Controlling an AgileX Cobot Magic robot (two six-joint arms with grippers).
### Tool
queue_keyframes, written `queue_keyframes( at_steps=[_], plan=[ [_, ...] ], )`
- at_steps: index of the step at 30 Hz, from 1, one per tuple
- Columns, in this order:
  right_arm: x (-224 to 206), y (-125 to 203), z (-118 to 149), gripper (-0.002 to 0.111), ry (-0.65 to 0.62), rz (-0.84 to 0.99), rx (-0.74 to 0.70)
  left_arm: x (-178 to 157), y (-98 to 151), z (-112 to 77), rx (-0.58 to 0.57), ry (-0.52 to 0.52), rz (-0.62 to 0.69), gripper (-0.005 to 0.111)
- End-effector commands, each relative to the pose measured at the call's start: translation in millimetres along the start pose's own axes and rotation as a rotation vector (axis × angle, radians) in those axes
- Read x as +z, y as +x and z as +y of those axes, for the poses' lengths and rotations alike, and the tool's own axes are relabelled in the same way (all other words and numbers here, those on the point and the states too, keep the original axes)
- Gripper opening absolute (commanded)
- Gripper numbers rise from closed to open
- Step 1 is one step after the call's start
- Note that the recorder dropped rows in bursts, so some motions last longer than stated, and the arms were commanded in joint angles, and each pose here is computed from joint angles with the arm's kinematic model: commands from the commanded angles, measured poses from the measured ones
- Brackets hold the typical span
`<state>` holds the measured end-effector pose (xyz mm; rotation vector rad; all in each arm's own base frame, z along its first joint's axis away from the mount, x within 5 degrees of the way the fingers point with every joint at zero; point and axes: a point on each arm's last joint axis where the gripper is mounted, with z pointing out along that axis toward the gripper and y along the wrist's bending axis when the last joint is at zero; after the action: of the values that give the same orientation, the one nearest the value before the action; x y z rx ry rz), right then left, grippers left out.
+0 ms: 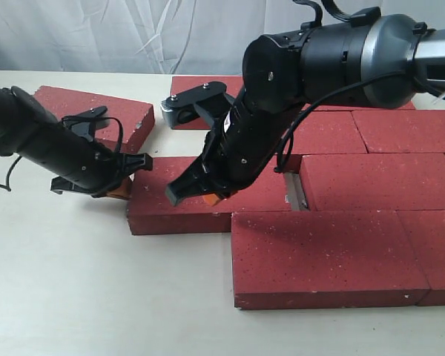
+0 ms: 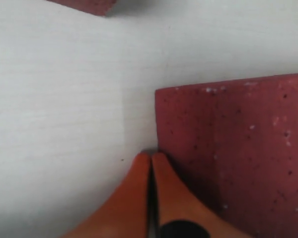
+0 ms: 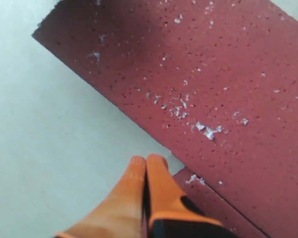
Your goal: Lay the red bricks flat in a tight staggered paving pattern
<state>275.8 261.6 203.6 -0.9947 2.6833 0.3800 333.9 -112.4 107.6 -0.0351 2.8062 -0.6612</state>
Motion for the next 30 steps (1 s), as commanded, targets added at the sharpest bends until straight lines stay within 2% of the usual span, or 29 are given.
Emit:
queue_keyframes(
  at_steps=[1,8,15,19,25,30],
  plan=[
    [-4.3,-1.5,-0.5,-0.001,0.004,-0.015,-0.007,7.7,9.6,-6.8,-0.008,0.075,0.066,0.0],
    [-4.3,-1.7,-0.6,-0.001,0.005,-0.017,-0.005,6.8,8.9,-14.5,0.015,0.162,0.057,0.0],
    [-4.3,-1.7,-0.6,-0.001,0.005,-0.017,-0.005,6.5,9.0,-16.1,0.026,0.18,0.057,0.0],
    [-4.3,-1.4,-0.7,-0.001,0.006,-0.013,-0.006,6.5,9.2,-9.5,0.068,0.128,0.064,0.0],
    [-4.3,-1.3,-1.2,-0.001,0.011,-0.013,-0.012,1.4,5.6,11.0,0.019,0.041,0.079,0.0],
    [-4.3,-1.3,-2.0,-0.001,0.021,-0.012,0.0,-9.0,-1.6,5.0,0.058,-0.009,0.07,0.0]
  ],
)
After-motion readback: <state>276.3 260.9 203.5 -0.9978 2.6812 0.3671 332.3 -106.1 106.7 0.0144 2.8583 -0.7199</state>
